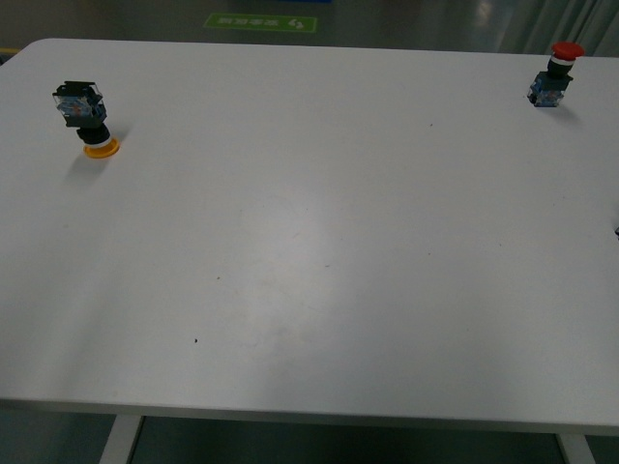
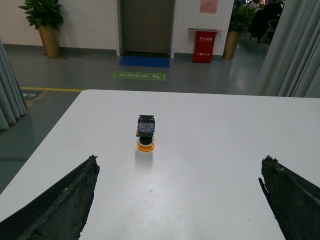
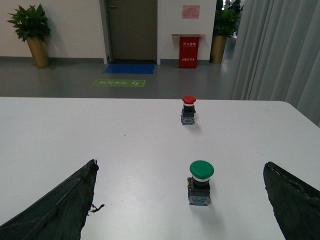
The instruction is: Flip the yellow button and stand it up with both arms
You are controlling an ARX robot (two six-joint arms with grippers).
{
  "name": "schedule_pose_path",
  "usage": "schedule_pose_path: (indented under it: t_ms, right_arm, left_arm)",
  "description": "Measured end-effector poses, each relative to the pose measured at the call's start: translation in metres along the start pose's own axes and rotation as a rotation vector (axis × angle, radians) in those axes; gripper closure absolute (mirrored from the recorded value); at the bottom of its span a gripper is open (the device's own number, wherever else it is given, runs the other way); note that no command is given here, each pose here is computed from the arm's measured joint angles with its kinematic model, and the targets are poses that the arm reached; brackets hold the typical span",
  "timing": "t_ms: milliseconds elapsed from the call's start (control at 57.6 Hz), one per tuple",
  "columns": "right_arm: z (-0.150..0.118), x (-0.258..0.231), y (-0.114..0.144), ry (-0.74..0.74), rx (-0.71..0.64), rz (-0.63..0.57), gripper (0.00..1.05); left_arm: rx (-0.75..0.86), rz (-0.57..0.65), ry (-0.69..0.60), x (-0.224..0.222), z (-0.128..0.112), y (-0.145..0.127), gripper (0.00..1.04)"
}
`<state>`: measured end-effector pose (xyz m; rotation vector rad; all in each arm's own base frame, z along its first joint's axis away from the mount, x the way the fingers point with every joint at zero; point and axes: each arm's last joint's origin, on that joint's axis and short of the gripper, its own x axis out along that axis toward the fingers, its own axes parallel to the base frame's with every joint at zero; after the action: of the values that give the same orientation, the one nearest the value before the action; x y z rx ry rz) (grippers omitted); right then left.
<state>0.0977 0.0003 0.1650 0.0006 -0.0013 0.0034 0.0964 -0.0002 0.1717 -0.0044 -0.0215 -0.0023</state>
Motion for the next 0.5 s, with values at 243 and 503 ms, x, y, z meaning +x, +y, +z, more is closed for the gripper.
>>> schedule_pose_path:
  t_ms: [243, 503]
  right_arm:
    - [0.0, 0.0, 0.0, 0.0, 0.0, 0.0, 0.07]
    - [0.0, 0.0, 0.0, 0.0, 0.0, 0.0, 0.07]
  left_arm:
    - [0.0, 0.0, 0.0, 0.0, 0.0, 0.0, 0.07]
    - [0.0, 0.0, 0.0, 0.0, 0.0, 0.0, 0.07]
